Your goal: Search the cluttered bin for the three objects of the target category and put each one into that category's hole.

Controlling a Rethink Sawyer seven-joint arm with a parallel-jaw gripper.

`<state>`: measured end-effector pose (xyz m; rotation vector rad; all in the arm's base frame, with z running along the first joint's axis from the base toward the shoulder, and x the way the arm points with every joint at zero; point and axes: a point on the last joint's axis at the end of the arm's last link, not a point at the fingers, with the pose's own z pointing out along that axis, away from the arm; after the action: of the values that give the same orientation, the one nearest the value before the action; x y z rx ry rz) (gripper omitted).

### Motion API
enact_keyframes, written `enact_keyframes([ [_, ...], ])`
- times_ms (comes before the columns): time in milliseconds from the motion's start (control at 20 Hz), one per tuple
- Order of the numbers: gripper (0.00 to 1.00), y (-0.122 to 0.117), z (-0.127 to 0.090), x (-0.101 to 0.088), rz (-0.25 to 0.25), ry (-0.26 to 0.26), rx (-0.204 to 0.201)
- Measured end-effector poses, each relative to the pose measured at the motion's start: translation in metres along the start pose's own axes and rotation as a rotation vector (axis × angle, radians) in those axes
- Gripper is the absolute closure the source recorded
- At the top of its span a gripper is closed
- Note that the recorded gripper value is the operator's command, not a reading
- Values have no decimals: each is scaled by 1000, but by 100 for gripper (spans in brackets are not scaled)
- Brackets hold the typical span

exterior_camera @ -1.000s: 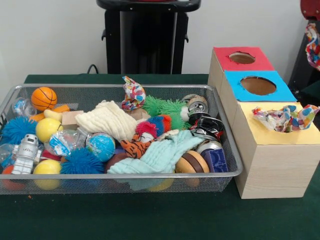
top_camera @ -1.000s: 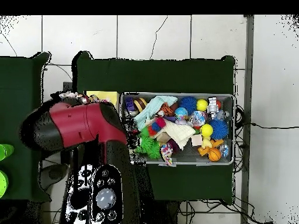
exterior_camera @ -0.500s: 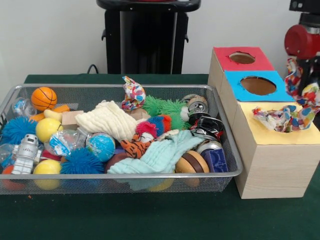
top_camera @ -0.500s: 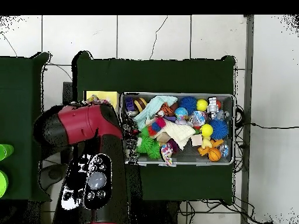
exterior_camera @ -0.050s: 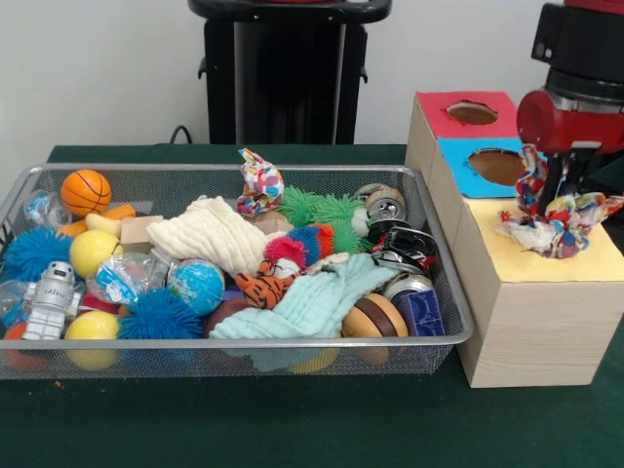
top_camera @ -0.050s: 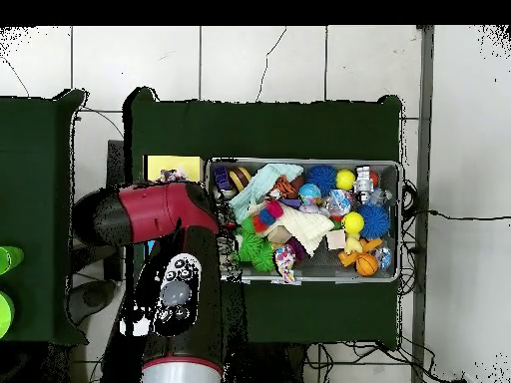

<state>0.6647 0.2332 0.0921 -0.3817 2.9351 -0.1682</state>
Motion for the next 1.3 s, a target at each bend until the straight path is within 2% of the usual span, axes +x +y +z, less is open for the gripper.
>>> enact_keyframes([
  [300,100,-1,19,-6,33,-26,-12],
  [650,100,-7,36,-8,34,-78,14],
  [700,0,-9,49,-6,32,-83,22],
  [950,0,-7,59,-4,33,-75,24],
  [1300,0,-7,58,-3,30,-77,35],
])
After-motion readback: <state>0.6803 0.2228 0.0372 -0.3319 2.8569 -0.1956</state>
